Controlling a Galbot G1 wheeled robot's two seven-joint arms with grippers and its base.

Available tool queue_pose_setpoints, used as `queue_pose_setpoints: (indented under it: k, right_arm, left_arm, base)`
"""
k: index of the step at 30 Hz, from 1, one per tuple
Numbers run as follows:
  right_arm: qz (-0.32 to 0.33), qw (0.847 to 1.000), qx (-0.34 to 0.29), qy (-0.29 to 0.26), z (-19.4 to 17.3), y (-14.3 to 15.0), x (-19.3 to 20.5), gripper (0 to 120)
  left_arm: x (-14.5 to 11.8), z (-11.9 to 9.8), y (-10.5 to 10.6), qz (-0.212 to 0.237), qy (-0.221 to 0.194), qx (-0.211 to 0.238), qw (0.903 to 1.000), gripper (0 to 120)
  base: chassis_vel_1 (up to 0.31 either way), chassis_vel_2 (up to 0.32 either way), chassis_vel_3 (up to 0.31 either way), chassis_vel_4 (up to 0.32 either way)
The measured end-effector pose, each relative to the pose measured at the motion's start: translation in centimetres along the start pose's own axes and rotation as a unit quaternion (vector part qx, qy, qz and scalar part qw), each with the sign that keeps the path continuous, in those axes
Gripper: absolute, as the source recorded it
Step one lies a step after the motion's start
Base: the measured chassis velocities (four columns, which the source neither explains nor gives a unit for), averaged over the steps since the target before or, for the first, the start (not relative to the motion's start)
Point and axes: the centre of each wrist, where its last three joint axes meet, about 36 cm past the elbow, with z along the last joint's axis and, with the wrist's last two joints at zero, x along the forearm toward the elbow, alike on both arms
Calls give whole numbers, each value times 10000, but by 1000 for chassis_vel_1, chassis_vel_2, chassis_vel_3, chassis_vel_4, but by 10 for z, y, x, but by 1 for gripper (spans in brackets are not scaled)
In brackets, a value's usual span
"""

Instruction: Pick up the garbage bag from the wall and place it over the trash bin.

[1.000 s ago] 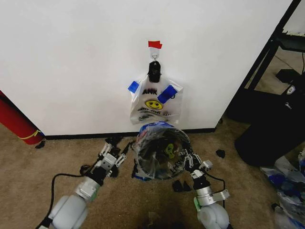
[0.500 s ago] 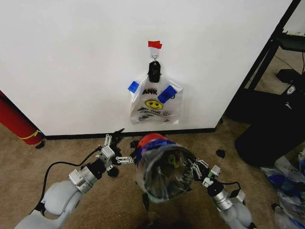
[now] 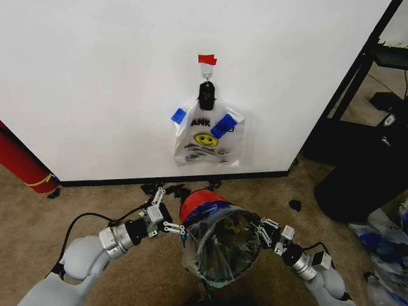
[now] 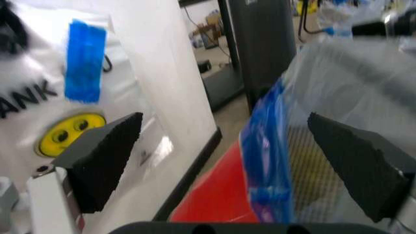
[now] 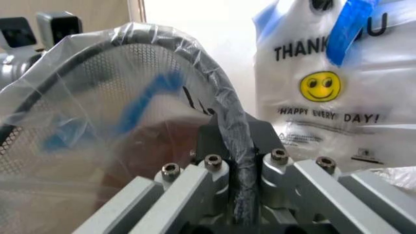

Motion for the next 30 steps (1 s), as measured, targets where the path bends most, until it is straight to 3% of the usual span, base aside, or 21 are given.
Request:
queue_pose_setpoints:
  k: [12, 16, 19, 25, 30]
  right_arm:
    - [-230, 9997, 38, 9, -5, -1, -10, 0]
    - [-328, 9995, 19, -16, -8, 0, -15, 0]
    - [-346, 9994, -5, -18, -7, 1, -16, 0]
    - [5, 9997, -237, -62, 6, 10, -19, 0]
    - [563, 9969, -530, -153, 19, 22, -21, 0]
  left_arm:
    - [-5, 22, 14, 13, 338, -169, 9993, 100]
    - [-6, 28, 17, -440, 491, -290, 9974, 100]
    - [-5, 29, 18, -475, 487, -278, 9973, 100]
    - [-1, 28, 22, -121, 60, -93, 9999, 100]
    - [3, 26, 25, -301, -404, 129, 9986, 100]
  base:
    - [0, 0, 0, 0]
    - [0, 0, 0, 0]
    - [0, 0, 0, 0]
    - [0, 0, 0, 0]
    - [0, 0, 0, 0]
